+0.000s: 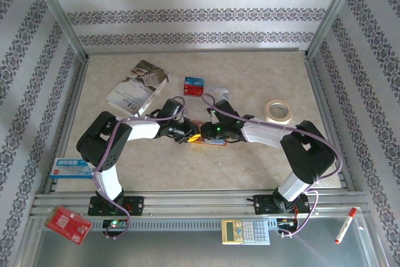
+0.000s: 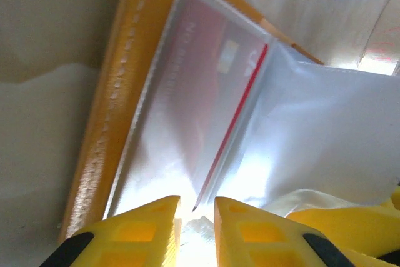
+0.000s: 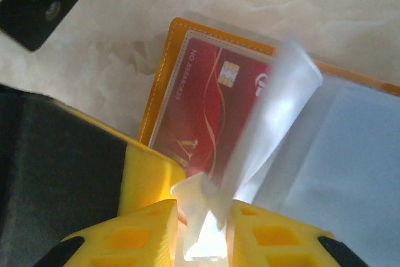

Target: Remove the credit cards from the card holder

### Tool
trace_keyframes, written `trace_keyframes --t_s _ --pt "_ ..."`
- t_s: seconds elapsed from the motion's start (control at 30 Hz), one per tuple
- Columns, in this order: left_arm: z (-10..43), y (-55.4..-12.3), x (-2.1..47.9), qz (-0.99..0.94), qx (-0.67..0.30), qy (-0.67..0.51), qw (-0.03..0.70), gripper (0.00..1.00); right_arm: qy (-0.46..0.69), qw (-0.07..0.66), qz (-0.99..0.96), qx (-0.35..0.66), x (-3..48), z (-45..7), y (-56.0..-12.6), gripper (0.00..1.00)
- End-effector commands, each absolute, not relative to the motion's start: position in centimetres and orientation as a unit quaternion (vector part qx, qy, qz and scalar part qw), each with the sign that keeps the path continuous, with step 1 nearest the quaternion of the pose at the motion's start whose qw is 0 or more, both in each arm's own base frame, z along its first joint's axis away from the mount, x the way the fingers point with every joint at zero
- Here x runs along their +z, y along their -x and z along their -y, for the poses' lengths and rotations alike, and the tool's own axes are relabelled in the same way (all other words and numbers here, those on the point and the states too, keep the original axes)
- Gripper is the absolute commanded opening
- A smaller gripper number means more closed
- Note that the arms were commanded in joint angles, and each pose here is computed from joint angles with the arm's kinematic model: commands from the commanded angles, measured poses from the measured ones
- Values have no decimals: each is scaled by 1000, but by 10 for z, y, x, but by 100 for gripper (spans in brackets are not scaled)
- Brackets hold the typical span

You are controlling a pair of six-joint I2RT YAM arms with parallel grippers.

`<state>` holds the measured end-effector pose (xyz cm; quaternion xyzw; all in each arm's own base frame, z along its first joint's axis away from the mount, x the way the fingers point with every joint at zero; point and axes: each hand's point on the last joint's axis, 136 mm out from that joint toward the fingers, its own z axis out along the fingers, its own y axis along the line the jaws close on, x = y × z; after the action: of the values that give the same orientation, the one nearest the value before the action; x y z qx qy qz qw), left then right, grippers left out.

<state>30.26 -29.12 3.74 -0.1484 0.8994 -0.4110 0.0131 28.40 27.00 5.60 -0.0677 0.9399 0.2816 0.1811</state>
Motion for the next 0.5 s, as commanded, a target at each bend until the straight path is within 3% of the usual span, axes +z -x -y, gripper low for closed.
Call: trace_keyframes --t_s 0.0,0.23,0.47 --pt "296 -305 37 -907 -400 130 17 24 29 227 -921 315 85 -263 -296 32" --pt "313 -318 49 -897 -426 114 28 26 -15 293 -903 314 115 -229 -305 38" --pt "336 -323 56 -894 -439 89 27 29 -39 307 -900 307 120 -209 -305 39"
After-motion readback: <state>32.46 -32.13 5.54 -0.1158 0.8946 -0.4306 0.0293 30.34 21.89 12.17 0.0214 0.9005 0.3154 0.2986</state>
